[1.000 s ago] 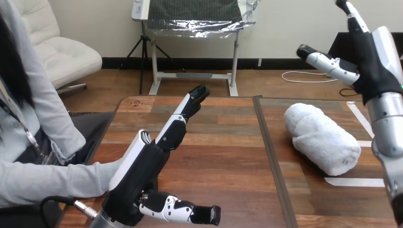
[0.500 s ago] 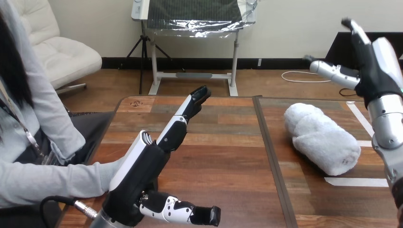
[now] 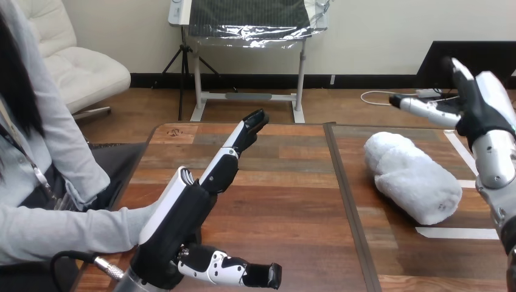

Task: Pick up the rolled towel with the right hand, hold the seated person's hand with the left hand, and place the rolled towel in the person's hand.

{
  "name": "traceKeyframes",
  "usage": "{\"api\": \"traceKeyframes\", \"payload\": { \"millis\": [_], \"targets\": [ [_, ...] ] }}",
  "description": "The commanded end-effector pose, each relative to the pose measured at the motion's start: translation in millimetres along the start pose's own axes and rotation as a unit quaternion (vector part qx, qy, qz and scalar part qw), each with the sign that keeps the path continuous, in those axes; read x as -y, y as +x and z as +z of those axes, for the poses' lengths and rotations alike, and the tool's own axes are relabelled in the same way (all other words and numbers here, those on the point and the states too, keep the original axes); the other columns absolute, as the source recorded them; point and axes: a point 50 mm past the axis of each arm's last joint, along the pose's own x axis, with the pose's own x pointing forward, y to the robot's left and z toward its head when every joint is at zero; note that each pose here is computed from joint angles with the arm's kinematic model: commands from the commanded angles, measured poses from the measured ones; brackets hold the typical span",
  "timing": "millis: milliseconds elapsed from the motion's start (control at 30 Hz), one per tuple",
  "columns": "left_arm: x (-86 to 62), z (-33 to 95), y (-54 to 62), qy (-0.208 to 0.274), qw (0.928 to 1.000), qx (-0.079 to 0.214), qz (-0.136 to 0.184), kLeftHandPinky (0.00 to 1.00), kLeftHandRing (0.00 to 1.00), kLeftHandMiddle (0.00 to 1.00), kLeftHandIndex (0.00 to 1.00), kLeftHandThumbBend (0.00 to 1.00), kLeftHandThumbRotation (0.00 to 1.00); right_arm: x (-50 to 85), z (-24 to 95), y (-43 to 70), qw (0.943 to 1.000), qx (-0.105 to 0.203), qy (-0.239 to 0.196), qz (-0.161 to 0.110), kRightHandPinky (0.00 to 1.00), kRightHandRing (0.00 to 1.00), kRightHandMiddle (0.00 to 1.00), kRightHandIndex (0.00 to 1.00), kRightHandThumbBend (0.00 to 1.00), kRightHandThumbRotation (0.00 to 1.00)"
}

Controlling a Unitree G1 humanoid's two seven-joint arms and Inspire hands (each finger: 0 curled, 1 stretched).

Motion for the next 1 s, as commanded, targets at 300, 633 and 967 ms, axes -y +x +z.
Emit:
{"api": "traceKeyframes", "payload": {
  "millis": [300, 633, 967],
  "targets": [
    [-4.2, 9.0, 13.2, 0.012, 0.9987, 0.047, 0.019, 1.0, 1.0, 1.0, 1.0, 1.0, 0.52, 24.4, 18.2, 12.6, 0.9996, -0.019, -0.016, -0.014, 0.86, 0.98, 0.98, 0.97, 1.0, 0.61],
    [-1.0, 9.1, 14.3, 0.009, 0.9982, 0.056, 0.021, 1.0, 1.0, 1.0, 1.0, 1.0, 0.55, 13.9, 6.5, 9.0, 0.9977, -0.044, -0.05, 0.015, 0.84, 0.96, 0.96, 0.96, 1.0, 0.63],
    [1.5, 10.6, 14.2, 0.006, 0.9973, 0.067, 0.031, 1.0, 1.0, 1.0, 1.0, 1.0, 0.55, 2.4, -6.3, 4.2, 0.9943, -0.073, -0.062, 0.046, 0.83, 0.95, 0.95, 0.96, 1.0, 0.63]
  ]
}}
